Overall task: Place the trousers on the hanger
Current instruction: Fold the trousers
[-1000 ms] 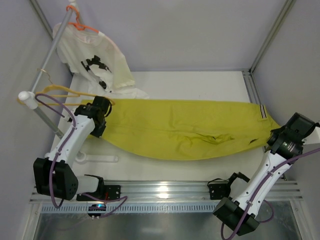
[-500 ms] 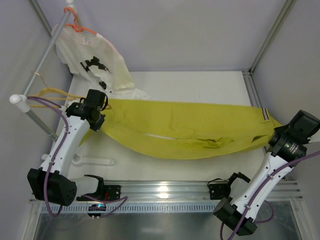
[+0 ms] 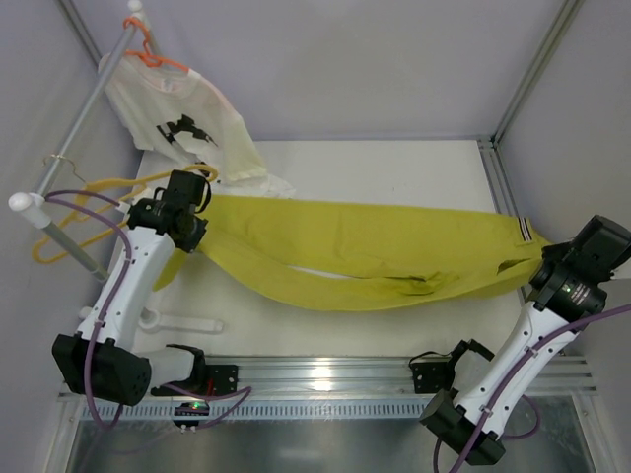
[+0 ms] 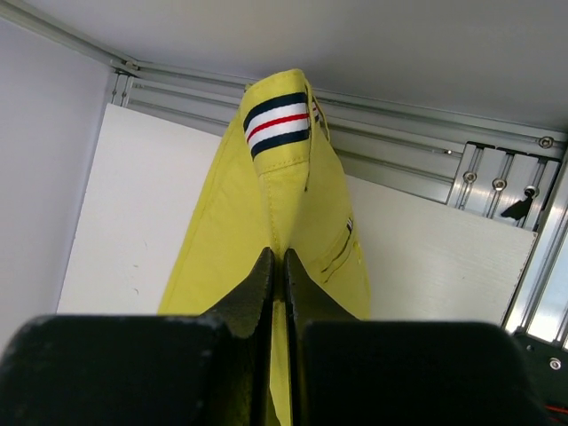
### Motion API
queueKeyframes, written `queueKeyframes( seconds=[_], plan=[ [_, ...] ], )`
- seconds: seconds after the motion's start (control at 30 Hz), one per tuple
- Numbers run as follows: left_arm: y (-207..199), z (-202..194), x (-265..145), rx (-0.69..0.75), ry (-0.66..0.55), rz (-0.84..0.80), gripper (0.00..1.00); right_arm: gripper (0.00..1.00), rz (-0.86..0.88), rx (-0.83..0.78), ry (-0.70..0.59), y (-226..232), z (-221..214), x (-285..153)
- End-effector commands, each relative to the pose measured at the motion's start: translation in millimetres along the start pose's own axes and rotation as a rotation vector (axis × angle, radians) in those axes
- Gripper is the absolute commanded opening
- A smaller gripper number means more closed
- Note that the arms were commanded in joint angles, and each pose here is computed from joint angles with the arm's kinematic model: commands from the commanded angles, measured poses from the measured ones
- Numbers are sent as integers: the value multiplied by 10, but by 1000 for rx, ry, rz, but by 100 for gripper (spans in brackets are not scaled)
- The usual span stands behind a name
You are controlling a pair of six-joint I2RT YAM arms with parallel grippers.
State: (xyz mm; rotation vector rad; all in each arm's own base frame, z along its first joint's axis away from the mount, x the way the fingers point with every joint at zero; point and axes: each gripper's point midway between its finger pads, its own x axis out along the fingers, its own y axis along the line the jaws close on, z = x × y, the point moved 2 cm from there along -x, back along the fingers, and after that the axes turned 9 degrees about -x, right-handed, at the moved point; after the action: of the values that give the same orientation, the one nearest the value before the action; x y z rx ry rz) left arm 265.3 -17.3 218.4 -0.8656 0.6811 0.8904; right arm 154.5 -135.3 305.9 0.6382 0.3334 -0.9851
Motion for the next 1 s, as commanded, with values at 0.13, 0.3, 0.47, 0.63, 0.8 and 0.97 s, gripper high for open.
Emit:
queueKeyframes(
  seconds=[0.13, 0.3, 0.47, 0.63, 0.8, 0.97],
  plan=[
    [-293, -106, 277, 72, -6, -69, 0, 4, 57, 42, -48, 194, 143, 331],
    [-441, -463, 516, 217, 71, -52, 0, 4, 104, 19, -5, 310, 60, 528],
    [-583, -713, 465, 397, 22, -42, 0, 4, 100, -3, 12, 316, -26, 612],
    [-754, -1002, 592, 510, 57, -58, 0, 4, 106, -5, 20, 341, -64, 668],
    [-986, -1135, 721, 641, 46, -34, 0, 4, 108, -32, 34, 399, -108, 721],
    [-1040, -885, 892, 744, -62, 143, 0, 4, 72, -51, 15, 369, -61, 793]
  ],
)
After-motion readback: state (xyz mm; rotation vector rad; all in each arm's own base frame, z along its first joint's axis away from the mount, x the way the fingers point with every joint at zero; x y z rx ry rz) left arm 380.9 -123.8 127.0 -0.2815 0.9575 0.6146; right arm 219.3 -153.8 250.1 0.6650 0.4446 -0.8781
